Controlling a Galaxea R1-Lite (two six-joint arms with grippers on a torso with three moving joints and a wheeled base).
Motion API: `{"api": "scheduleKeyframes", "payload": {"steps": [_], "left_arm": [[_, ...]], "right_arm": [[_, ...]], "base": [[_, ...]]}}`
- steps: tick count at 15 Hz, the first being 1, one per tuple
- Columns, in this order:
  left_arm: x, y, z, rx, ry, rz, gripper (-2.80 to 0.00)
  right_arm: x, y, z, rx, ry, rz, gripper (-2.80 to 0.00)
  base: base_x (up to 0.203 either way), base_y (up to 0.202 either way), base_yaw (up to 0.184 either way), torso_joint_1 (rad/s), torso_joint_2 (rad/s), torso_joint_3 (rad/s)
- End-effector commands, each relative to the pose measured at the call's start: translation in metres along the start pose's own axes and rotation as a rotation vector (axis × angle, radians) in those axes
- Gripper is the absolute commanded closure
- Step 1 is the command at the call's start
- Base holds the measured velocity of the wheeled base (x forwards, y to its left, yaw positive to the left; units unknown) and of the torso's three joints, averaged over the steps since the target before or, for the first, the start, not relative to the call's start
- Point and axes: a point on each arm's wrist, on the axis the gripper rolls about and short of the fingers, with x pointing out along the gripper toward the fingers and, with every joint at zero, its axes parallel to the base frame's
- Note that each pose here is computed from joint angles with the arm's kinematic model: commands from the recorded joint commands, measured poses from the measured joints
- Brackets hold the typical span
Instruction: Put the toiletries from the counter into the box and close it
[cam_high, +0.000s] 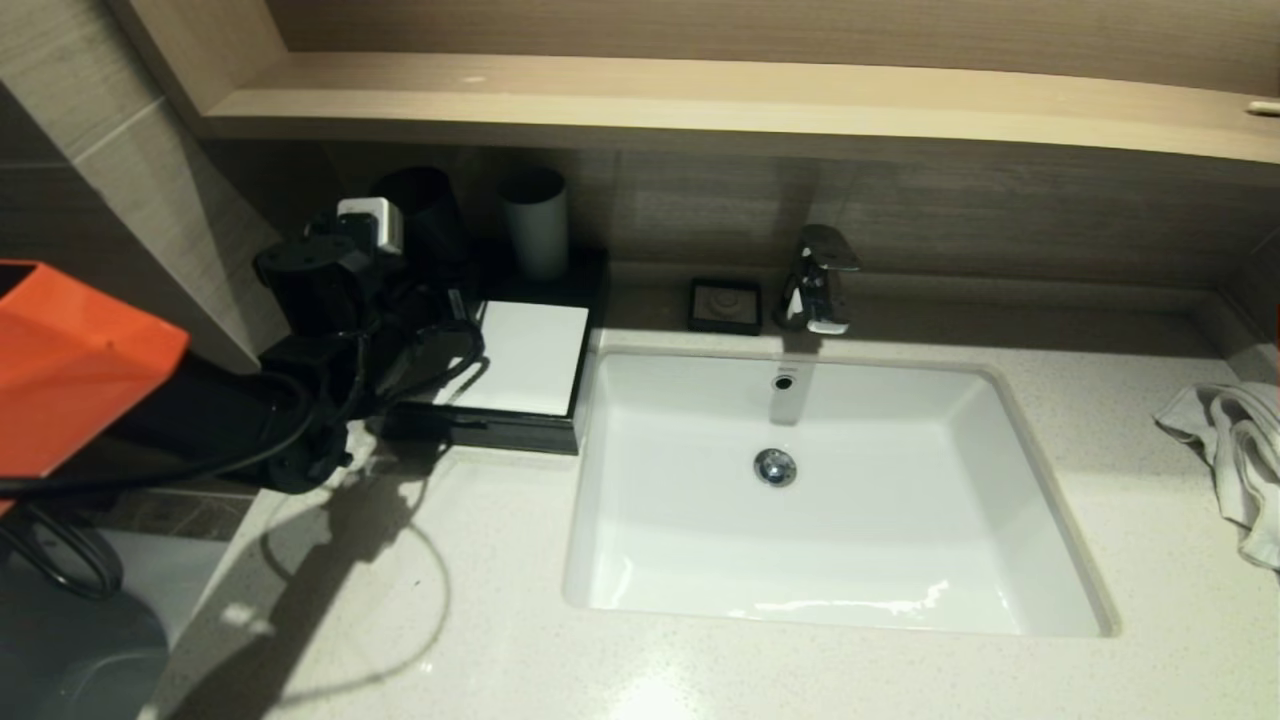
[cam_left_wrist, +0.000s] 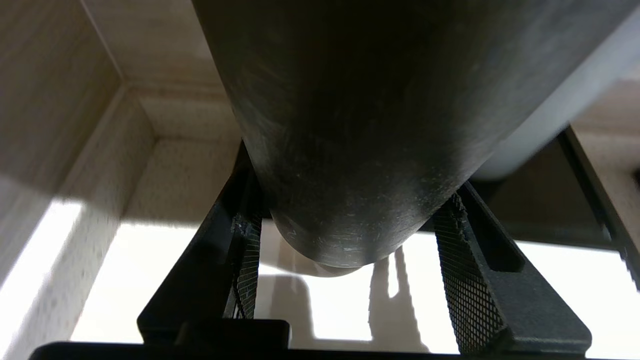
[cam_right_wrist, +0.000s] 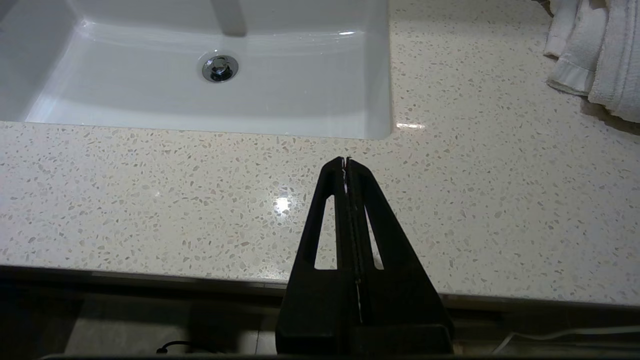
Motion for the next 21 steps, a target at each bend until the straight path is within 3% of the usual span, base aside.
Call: {"api": "scheduleKeyframes", "payload": {"steps": [1, 4, 21], "left_arm": [[0.008, 0.000, 0.000, 0.001, -0.012, 0.004, 0.00], [0.015, 0.000, -0.004, 0.041, -0.019, 0.005, 0.00], [0.036, 0.000, -0.008, 0.044, -0.017, 0.010, 0.00]], "right_arm": [[0.000, 0.000, 0.000, -0.001, 0.000, 0.001, 0.00], [0.000, 0.000, 0.000, -0.001, 0.000, -0.001, 0.00], [0.000, 0.000, 0.000, -0.001, 0.000, -0.001, 0.00]], "base": [[0.000, 0.000, 0.000, 0.000, 0.00, 0.000], [0.000, 0.000, 0.000, 0.000, 0.00, 0.000], [0.000, 0.000, 0.000, 0.000, 0.00, 0.000]]}}
